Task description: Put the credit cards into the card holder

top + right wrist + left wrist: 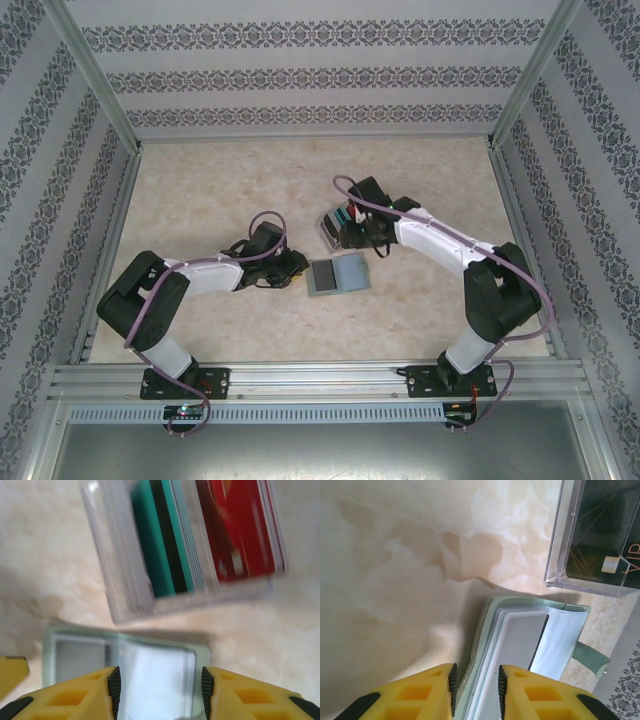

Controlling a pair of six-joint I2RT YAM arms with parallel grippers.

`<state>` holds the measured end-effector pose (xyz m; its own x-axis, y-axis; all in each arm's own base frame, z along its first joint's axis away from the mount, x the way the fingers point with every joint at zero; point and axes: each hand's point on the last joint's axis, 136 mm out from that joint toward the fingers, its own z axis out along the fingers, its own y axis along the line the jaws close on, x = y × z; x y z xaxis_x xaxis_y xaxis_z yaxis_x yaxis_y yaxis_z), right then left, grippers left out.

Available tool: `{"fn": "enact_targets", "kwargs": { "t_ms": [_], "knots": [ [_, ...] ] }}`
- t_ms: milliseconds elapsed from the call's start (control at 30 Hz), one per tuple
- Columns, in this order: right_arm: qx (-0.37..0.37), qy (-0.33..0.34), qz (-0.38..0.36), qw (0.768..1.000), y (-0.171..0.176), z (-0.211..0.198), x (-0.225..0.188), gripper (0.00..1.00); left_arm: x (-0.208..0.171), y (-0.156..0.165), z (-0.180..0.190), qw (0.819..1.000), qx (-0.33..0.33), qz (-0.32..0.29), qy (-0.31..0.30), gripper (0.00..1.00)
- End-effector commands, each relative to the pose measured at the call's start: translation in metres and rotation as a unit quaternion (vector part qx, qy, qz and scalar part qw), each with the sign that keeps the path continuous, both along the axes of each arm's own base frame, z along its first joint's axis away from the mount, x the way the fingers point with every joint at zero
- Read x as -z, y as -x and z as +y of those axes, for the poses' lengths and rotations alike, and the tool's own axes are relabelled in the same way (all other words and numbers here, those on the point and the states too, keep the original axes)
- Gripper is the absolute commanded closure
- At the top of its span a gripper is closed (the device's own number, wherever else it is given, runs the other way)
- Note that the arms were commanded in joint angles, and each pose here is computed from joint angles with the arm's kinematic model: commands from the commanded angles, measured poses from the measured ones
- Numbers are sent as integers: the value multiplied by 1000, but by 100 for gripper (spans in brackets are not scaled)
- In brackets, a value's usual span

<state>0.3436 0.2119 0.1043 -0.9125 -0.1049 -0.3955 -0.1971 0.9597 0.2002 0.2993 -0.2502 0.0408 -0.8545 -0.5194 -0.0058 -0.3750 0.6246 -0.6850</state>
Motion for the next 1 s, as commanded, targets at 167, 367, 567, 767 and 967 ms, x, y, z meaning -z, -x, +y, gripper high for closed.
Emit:
{"fn": "enact_targets", "kwargs": {
  "t_ms": [167, 367, 567, 767, 967],
  "knots": [
    [-73, 59, -14, 995, -36, 27, 9, 59, -21, -12, 3, 999, -12, -28, 11, 68],
    [-97, 94, -21, 991, -47, 38, 16, 62, -28, -14, 4, 999, -6, -37, 3, 67],
    [-90, 166, -28, 982, -57, 28, 29, 62, -28, -14, 3, 999, -5, -36, 6, 67],
    [-102, 170, -17, 980, -57, 34, 47, 61, -26, -12, 7, 999, -11, -36, 1, 67],
    [-89, 229, -46, 968, -63, 24, 41, 62, -29, -11, 9, 999, -12, -39, -1, 66]
  ]
}}
